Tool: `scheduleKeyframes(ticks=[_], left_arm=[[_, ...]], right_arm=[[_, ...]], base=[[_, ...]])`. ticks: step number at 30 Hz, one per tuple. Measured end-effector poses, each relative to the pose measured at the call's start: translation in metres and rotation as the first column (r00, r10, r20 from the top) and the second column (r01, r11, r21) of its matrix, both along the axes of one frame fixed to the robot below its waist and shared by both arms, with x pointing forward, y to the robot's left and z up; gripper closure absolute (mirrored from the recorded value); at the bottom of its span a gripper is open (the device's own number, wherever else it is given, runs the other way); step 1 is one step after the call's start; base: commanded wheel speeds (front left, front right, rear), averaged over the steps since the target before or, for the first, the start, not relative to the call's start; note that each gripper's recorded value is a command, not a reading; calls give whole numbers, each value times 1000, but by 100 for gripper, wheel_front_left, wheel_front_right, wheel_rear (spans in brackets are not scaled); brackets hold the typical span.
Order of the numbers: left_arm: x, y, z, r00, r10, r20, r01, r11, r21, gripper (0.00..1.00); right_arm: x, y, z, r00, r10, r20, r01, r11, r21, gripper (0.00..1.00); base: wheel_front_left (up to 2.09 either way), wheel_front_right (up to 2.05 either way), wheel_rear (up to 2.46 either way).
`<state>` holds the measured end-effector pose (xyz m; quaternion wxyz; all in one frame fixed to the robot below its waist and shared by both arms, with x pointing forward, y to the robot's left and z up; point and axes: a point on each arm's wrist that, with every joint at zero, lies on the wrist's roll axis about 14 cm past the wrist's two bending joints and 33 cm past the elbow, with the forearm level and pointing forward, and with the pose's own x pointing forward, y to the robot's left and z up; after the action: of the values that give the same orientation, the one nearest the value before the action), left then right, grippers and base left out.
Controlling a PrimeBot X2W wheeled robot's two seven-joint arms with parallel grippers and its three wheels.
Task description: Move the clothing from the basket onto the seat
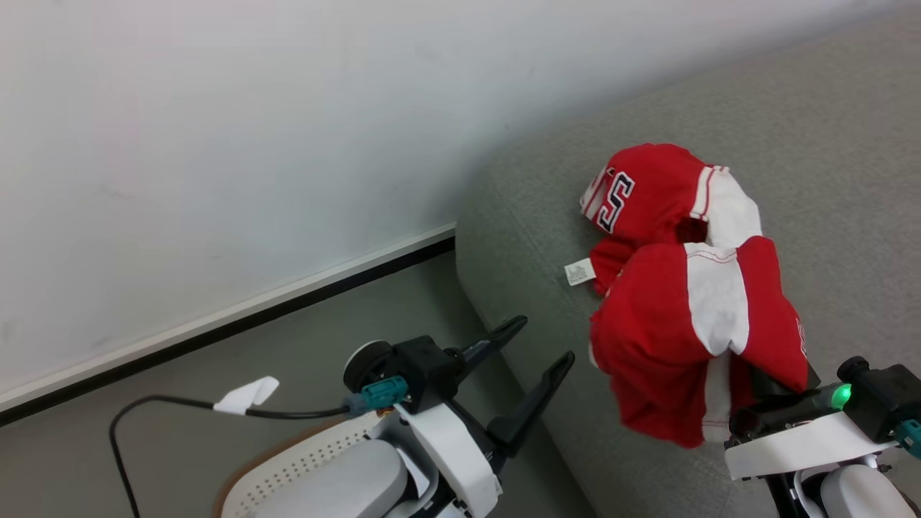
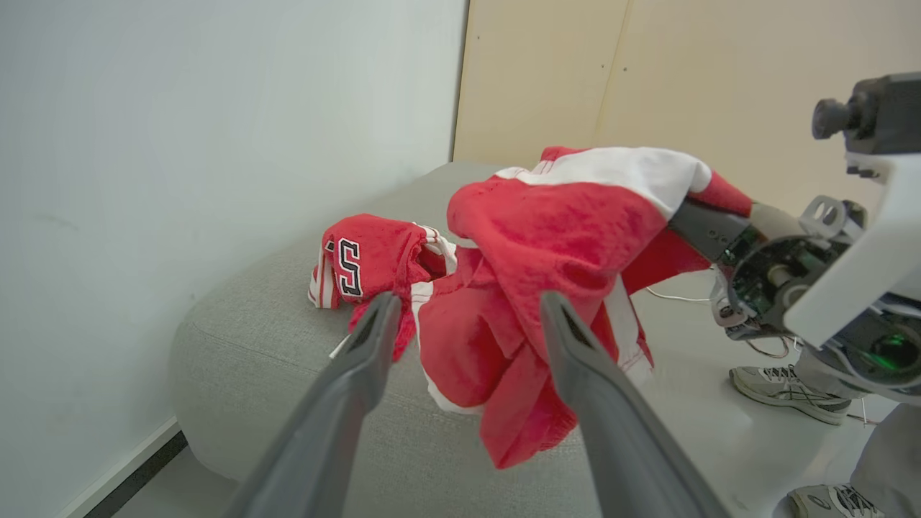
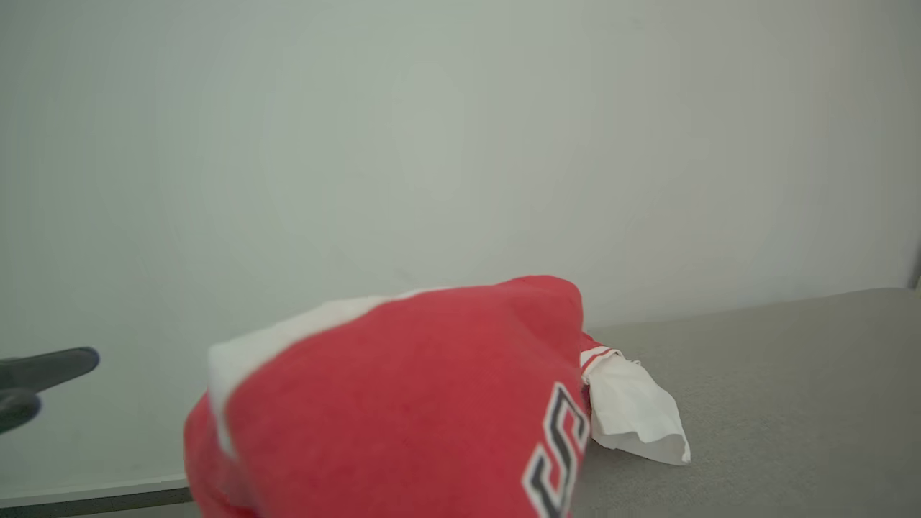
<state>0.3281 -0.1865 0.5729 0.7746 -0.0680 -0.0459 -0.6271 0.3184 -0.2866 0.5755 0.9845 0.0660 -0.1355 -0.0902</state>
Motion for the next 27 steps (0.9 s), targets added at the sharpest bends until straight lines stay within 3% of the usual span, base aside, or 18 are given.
scheduleKeyframes(ticks=[9,17,27], left_arm=[[-7,-11,-8,999,-44,-13,44,999,3,0],[15,1,-23,1000,-13,9,13,1000,18,0],[60,35,-64,998,32,-55,-29,998,54,0]], right_arm=[[-11,-18,3,998,-57,-1,57,998,-21,100],[8,-34,24,996,-84,19,85,990,-114,100],[43,-87,70,973,-224,50,230,938,-261,100]], base=[[0,0,0],[0,0,0],[0,0,0]])
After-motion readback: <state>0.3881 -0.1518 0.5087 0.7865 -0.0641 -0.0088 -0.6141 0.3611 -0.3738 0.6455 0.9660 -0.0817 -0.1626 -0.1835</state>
